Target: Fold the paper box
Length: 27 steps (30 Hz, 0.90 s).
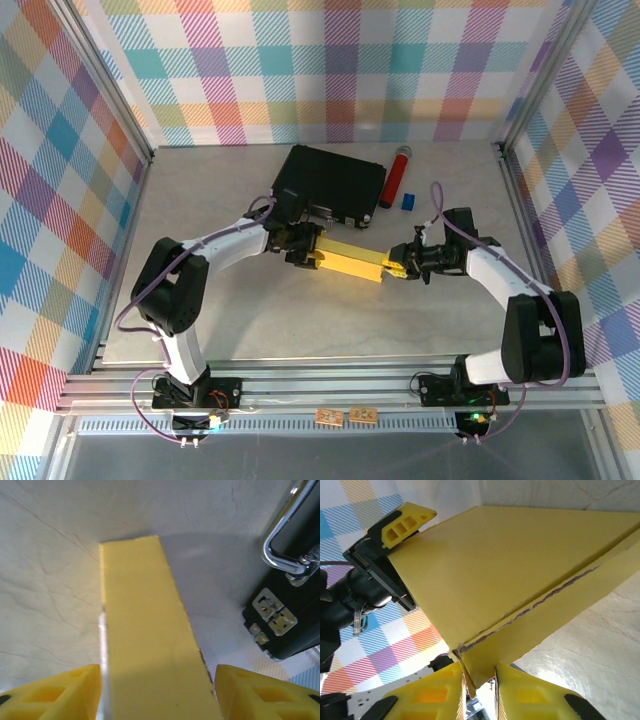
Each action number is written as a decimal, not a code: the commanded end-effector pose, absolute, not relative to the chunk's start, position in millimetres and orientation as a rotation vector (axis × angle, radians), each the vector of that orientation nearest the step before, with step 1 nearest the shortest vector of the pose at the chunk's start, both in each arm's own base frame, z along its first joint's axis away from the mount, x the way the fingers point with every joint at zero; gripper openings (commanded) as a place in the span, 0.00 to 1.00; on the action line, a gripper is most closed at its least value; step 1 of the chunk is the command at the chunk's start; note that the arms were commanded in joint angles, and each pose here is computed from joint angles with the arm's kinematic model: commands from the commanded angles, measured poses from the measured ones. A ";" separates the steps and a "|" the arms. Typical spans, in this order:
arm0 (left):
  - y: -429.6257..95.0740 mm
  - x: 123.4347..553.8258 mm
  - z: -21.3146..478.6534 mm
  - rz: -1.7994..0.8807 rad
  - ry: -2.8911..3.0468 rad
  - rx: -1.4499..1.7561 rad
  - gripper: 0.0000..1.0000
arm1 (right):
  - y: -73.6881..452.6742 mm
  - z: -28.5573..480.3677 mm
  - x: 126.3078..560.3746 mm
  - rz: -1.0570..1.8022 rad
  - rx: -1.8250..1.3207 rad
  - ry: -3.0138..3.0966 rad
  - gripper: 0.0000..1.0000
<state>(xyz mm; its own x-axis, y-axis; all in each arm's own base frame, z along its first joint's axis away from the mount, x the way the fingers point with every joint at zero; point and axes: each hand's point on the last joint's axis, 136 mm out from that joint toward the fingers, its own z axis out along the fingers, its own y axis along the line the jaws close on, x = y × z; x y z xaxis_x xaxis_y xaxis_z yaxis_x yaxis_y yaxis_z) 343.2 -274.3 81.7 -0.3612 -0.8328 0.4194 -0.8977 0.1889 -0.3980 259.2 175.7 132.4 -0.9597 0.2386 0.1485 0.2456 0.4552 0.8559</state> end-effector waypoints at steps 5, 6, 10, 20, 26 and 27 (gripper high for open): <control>-225.4 290.0 52.7 0.707 -2.493 1.634 0.64 | 181.8 92.5 206.3 -1.186 -0.349 -2.827 0.25; -223.3 287.4 47.4 0.721 -2.536 1.588 0.64 | 182.6 88.0 200.8 -1.157 -0.330 -2.844 0.26; -213.3 283.2 29.5 0.682 -2.608 1.519 0.68 | 172.4 67.4 193.9 -1.035 -0.323 -2.919 0.33; -174.2 264.1 49.3 0.438 -2.695 1.372 1.00 | 160.5 107.5 226.2 -0.917 -0.168 -3.127 0.53; -139.2 259.5 81.9 0.371 -2.807 1.349 1.00 | 140.0 139.3 244.0 -0.844 -0.225 -3.281 0.63; -131.9 267.0 95.6 0.397 -2.874 1.341 1.00 | 132.8 147.6 249.0 -0.846 -0.259 -3.319 1.00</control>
